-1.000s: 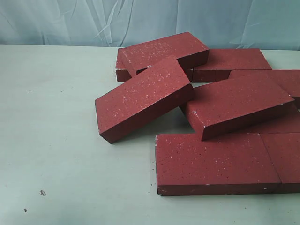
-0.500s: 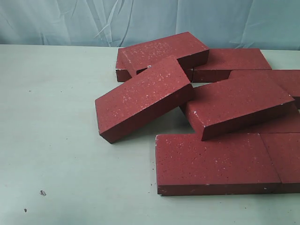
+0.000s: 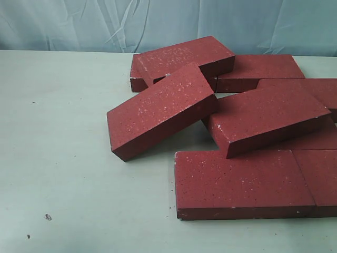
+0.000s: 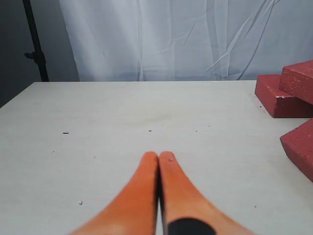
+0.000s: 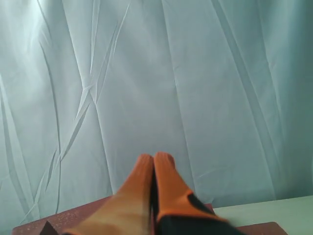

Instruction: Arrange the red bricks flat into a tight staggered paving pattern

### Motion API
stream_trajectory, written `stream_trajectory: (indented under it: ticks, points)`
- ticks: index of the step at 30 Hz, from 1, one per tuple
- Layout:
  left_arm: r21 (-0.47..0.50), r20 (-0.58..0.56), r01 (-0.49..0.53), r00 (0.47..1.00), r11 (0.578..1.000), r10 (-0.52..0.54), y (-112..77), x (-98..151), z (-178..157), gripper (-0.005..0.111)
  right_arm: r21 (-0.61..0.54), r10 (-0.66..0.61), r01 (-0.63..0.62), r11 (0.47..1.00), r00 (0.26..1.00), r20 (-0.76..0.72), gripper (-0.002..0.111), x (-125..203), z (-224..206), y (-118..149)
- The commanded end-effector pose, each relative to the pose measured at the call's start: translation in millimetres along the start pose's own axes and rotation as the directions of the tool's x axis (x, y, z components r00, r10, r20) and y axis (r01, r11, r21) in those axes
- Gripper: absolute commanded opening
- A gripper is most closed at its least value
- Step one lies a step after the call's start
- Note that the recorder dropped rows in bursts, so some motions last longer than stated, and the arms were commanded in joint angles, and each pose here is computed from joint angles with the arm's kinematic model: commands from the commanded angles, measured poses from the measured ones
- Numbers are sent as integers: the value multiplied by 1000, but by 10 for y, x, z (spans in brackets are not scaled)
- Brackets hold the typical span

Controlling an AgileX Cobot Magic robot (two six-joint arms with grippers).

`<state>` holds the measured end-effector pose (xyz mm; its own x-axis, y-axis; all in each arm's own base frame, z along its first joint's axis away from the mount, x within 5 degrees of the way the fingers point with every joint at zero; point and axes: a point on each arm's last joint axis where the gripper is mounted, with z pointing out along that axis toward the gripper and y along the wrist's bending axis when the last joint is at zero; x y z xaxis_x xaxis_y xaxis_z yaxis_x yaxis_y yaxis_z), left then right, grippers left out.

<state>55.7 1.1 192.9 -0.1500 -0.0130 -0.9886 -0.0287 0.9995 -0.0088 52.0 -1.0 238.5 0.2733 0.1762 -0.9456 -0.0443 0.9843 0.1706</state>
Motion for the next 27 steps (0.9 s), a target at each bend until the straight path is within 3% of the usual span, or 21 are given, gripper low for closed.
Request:
stream_trajectory:
  ticks: [1,12,21,27]
  points:
    - [-5,-1,0,1000,1000,0,3,14,0,0,3,-4,4,1000,1000,22,-1,-5,-8,-4]
    - [-5,-1,0,1000,1000,0,3,14,0,0,0,-2,2,1000,998,61,-1,-62,-7,3]
    - [-5,-1,0,1000,1000,0,3,14,0,0,-10,-5,7,1000,994,113,-1,-459,94,76]
    - [-5,-1,0,1000,1000,0,3,14,0,0,-6,-11,11,1000,1000,25,-1,-726,335,136]
